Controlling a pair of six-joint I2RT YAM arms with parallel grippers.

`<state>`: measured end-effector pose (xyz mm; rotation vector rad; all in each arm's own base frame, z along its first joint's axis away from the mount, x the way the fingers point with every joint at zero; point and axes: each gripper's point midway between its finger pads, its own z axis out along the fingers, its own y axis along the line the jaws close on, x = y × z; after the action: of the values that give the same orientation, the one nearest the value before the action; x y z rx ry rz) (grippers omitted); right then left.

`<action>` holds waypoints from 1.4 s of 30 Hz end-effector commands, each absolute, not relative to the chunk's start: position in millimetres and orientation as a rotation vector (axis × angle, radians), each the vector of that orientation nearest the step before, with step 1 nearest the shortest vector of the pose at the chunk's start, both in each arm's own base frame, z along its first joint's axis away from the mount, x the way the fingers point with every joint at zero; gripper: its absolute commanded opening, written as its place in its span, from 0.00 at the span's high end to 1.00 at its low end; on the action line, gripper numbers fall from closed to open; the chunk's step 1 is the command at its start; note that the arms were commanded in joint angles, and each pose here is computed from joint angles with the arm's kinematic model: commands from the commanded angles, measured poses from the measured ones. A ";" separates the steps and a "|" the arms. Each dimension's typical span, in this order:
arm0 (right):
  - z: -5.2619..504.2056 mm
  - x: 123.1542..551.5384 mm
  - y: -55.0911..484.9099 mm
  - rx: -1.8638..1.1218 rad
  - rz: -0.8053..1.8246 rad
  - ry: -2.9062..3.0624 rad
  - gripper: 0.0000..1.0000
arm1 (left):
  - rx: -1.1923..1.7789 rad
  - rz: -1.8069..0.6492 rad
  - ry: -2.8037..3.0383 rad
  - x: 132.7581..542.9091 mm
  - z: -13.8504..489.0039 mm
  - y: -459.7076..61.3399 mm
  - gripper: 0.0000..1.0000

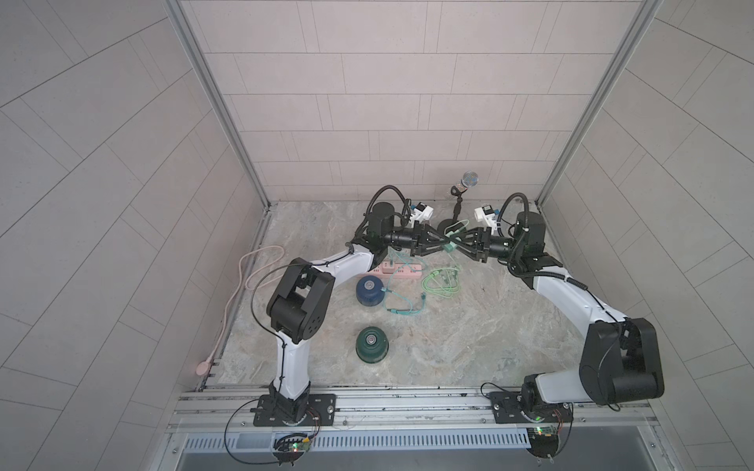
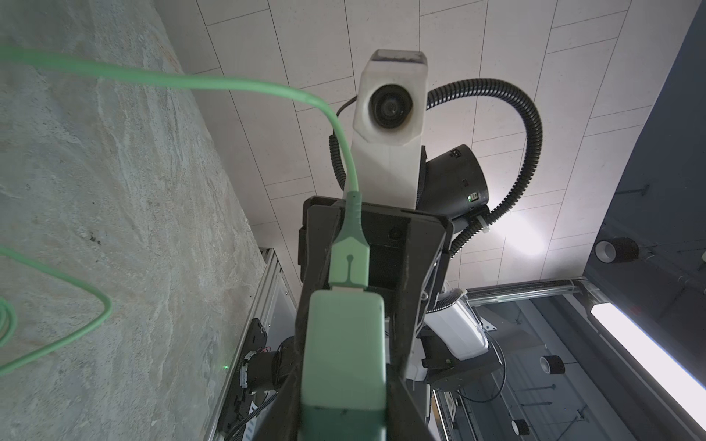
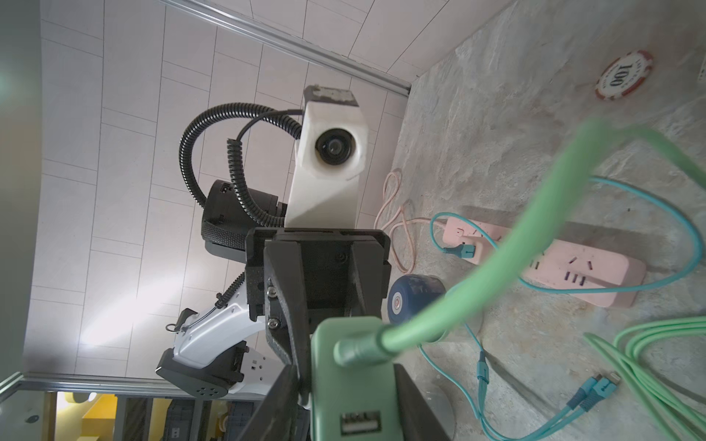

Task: Charge the cordless meat grinders
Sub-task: Pick up the plug from the center of the board, then adjust the socket at the center of the board.

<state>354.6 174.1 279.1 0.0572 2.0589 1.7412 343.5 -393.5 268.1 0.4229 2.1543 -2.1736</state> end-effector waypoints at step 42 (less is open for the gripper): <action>171.6 307.0 236.2 -1.161 0.767 2.217 0.97 | 0.288 -1.291 2.507 368.7 255.7 -254.3 0.38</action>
<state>305.0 234.6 189.3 -0.9437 2.2784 0.8937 369.7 -275.6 241.7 0.3020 2.5421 -1.3514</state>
